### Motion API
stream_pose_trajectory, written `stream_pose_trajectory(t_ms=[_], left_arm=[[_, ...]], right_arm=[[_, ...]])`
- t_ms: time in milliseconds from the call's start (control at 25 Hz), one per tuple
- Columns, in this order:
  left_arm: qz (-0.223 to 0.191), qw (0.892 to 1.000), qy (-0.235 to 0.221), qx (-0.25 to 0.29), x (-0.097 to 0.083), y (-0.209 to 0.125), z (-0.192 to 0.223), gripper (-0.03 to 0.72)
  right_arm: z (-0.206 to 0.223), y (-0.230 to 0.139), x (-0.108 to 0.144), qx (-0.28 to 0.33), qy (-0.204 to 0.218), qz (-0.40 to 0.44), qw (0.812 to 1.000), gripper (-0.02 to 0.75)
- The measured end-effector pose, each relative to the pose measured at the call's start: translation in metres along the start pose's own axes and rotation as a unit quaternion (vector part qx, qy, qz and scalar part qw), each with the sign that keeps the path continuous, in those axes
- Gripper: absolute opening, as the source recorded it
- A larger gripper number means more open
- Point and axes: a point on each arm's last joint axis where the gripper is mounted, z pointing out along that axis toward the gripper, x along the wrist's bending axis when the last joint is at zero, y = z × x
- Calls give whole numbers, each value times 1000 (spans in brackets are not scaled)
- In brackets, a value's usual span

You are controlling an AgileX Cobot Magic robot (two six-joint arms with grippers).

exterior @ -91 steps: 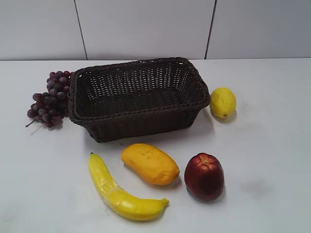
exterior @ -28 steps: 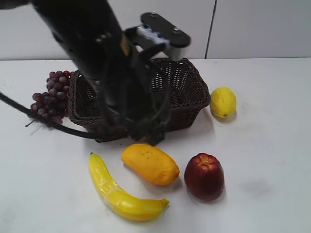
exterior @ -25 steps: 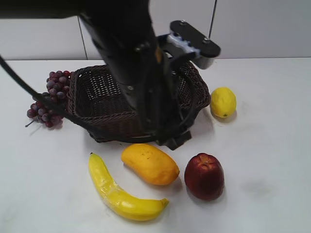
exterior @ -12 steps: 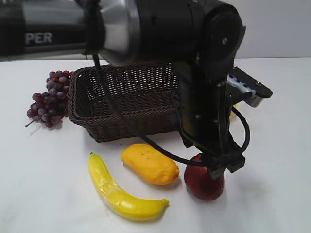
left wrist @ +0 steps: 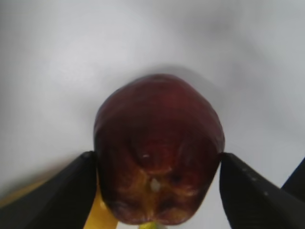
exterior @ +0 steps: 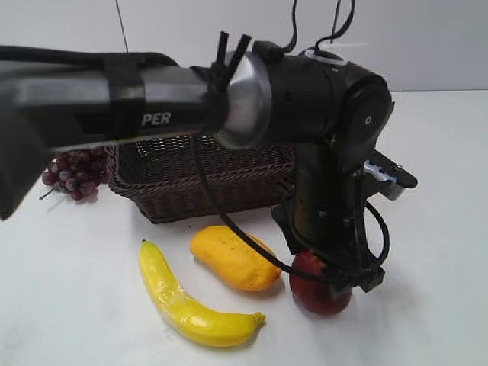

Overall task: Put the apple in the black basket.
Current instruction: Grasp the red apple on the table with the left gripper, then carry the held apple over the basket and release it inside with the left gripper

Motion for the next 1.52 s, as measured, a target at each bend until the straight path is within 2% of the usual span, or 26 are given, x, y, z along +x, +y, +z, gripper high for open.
stream_pose_trajectory(t_ms=[200, 280, 640, 800, 1000, 1120, 1240, 1520], left_arm=[[-1, 1000, 0, -1, 0, 1, 0, 587], [-1, 1000, -1, -2, 0, 1, 0, 554], [-2, 1000, -6, -6, -2, 0, -9, 553], [8, 999, 7, -39, -4, 1, -50, 552], [6, 989, 35, -140, 7, 5, -124, 552], [-13, 981, 69, -178, 34, 4, -154, 552], [-45, 974, 116, -188, 74, -3, -169, 552], [-144, 962, 147, -179, 167, -34, -176, 552]], right_arm=[[0, 0, 0, 0, 0, 0, 1000, 588], [0, 0, 0, 0, 0, 0, 1000, 588], [0, 0, 0, 0, 0, 0, 1000, 588], [0, 0, 0, 0, 0, 0, 1000, 588], [0, 0, 0, 0, 0, 0, 1000, 588], [0, 0, 0, 0, 0, 0, 1000, 588], [0, 0, 0, 0, 0, 0, 1000, 588], [0, 0, 0, 0, 0, 0, 1000, 588]])
